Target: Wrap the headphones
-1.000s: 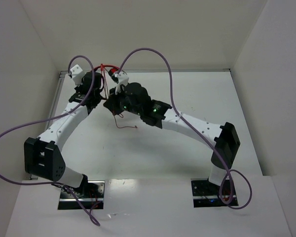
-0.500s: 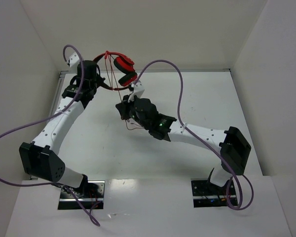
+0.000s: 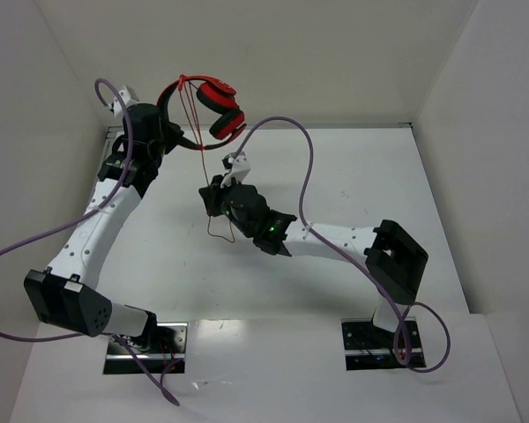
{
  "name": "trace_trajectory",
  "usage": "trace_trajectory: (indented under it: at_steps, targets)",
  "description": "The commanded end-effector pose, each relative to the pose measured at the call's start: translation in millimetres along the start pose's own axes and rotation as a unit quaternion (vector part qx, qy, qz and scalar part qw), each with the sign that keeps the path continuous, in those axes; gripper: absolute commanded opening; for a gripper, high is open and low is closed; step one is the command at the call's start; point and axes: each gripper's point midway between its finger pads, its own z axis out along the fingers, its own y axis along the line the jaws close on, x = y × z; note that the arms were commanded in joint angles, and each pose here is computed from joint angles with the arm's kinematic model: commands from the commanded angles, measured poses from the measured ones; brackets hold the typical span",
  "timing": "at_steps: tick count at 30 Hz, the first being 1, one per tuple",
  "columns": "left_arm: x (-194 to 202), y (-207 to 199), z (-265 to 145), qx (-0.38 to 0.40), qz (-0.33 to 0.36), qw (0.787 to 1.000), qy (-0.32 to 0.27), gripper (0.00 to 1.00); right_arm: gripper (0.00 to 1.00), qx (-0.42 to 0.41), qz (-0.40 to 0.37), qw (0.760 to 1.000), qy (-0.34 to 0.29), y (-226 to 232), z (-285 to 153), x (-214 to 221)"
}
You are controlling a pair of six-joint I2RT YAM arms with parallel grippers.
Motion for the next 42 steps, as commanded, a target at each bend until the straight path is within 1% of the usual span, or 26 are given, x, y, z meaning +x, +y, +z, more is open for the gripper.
trace_trajectory:
  at_steps: [1,2,3,5,8,10,11,15,16,18,19,20,23,24,25,27,29,32,33,34,36,37,39,40,41,42]
  targets:
    - [-75,-64,-38,0.115,-0.092,0.985,-0.087,0.0,0.11,0.0,0.025,0.998,-0.054,7,3,-11]
    - [-78,-65,-42,0.119,-0.094,0.984,-0.09,0.0,0.14,0.002,0.023,0.998,-0.05,4,4,-4]
    - [-76,-67,-43,0.124,-0.097,0.984,-0.085,0.0,0.14,0.008,0.023,0.998,-0.053,1,6,-2]
    - [-79,-70,-45,0.127,-0.099,0.983,-0.087,0.0,0.12,0.002,0.015,0.998,-0.066,1,8,-3]
    - [-82,-71,-49,0.131,-0.105,0.982,-0.09,0.0,0.12,0.021,0.002,0.998,-0.057,-8,16,10]
    - [-84,-74,-52,0.135,-0.105,0.981,-0.087,0.0,0.12,0.027,0.006,0.998,-0.055,-11,18,15]
    - [-92,-80,-58,0.145,-0.109,0.979,-0.095,0.0,0.1,0.026,0.007,0.998,-0.057,-12,17,17]
    - [-97,-84,-59,0.148,-0.115,0.978,-0.096,0.0,0.09,0.041,0.008,0.998,-0.041,-22,22,37]
    - [-98,-83,-59,0.144,-0.116,0.978,-0.099,0.0,0.12,0.045,0.013,0.998,-0.043,-23,22,37]
    - [-101,-86,-61,0.149,-0.127,0.976,-0.101,0.0,0.25,0.054,0.03,0.997,-0.04,-27,23,44]
    - [-105,-89,-64,0.153,-0.128,0.974,-0.104,0.0,0.26,0.06,0.031,0.997,-0.044,-30,24,46]
    - [-105,-89,-64,0.153,-0.128,0.974,-0.104,0.0,0.24,0.067,0.027,0.997,-0.04,-35,26,53]
    - [-107,-97,-67,0.165,-0.133,0.972,-0.099,0.0,0.1,0.064,0.023,0.996,-0.056,-27,39,44]
    - [-107,-97,-67,0.165,-0.133,0.972,-0.099,0.0,0.05,0.068,0.013,0.996,-0.049,-29,43,51]
    - [-107,-97,-67,0.165,-0.133,0.972,-0.099,0.0,0.02,0.075,0.009,0.996,-0.055,-33,48,47]
    - [-105,-92,-65,0.155,-0.126,0.975,-0.098,0.0,0.01,0.084,-0.002,0.995,-0.062,-34,53,43]
    - [-111,-93,-71,0.158,-0.125,0.974,-0.107,0.0,0.01,0.114,-0.009,0.991,-0.07,-50,54,42]
    - [-119,-95,-78,0.162,-0.125,0.972,-0.117,0.0,0.09,0.144,0.012,0.987,-0.07,-75,54,40]
    - [-119,-95,-78,0.162,-0.125,0.972,-0.117,0.0,0.13,0.154,0.01,0.985,-0.072,-80,51,40]
    - [-119,-95,-78,0.161,-0.12,0.972,-0.118,0.0,0.25,0.165,0.009,0.984,-0.069,-88,41,44]
    - [-122,-94,-79,0.158,-0.12,0.972,-0.122,0.0,0.42,0.161,0.008,0.984,-0.073,-90,31,40]
    - [-122,-94,-79,0.158,-0.12,0.972,-0.122,0.0,0.6,0.156,-0.004,0.986,-0.06,-96,21,50]
    - [-122,-94,-79,0.158,-0.12,0.972,-0.122,0.0,0.73,0.11,-0.005,0.992,-0.065,-80,9,34]
    - [-122,-94,-79,0.158,-0.12,0.972,-0.122,0.0,0.79,0.103,-0.015,0.993,-0.055,-84,0,41]
    - [-122,-94,-79,0.158,-0.12,0.972,-0.122,0.0,0.88,0.092,-0.008,0.994,-0.066,-78,-6,28]
    - [-124,-95,-84,0.162,-0.126,0.971,-0.124,0.0,0.93,0.086,-0.012,0.994,-0.064,-77,-10,26]
